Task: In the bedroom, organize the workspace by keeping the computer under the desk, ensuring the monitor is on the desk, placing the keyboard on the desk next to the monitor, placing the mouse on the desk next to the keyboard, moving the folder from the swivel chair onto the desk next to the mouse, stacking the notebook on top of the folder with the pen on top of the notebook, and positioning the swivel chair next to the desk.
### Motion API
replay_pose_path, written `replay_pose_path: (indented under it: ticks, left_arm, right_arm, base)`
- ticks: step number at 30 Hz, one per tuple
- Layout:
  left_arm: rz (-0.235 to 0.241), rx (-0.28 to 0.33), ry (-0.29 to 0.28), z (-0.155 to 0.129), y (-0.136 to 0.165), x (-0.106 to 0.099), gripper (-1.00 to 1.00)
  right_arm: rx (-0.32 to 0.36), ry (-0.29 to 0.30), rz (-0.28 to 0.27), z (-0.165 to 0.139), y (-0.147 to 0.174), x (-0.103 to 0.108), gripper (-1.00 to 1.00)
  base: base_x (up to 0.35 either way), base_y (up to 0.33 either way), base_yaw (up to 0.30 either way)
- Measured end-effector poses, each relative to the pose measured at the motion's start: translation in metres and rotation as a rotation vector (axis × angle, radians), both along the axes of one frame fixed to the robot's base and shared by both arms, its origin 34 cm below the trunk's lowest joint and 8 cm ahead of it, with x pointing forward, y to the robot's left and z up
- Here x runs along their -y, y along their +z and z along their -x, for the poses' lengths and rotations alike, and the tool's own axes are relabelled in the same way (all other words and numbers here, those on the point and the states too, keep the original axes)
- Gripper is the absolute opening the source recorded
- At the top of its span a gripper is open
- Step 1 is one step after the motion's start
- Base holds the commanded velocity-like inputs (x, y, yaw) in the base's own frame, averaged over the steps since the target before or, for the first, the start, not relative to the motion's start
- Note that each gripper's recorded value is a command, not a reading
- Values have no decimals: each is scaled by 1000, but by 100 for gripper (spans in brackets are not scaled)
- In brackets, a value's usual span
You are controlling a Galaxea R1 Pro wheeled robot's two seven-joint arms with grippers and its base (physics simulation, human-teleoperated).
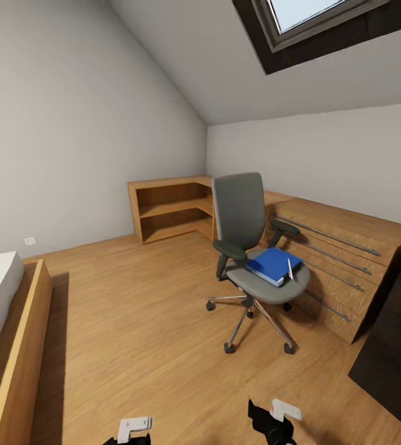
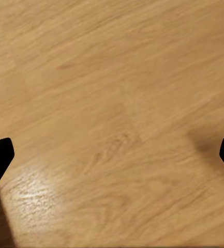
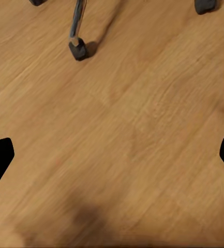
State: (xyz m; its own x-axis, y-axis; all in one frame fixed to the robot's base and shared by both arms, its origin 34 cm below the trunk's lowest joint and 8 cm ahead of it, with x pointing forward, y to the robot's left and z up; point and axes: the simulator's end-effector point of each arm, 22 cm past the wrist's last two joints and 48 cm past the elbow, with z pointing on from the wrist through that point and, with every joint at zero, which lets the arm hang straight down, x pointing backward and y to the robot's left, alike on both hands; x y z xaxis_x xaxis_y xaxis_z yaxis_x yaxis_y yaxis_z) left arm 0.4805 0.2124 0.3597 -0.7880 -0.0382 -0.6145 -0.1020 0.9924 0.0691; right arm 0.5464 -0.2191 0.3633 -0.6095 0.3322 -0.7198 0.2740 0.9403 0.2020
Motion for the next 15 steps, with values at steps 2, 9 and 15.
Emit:
replay_pose_path:
  ticks: [2,9,15]
  left_arm:
    - [-2,0,2,1,3,-1,100]
    - [-4,0,5,0,15,-2,100]
    - [-3,-1,8,-2,27,-2,100]
  right_arm:
    - [5,-1,1,1,4,-1,100]
    - [15,-5,5,1,19,-2,100]
    - [4,-5,6,4,28,-2,100]
  base:
    - [0,0,-267]
    - [0,0,-281]
    - [-100,0,-293]
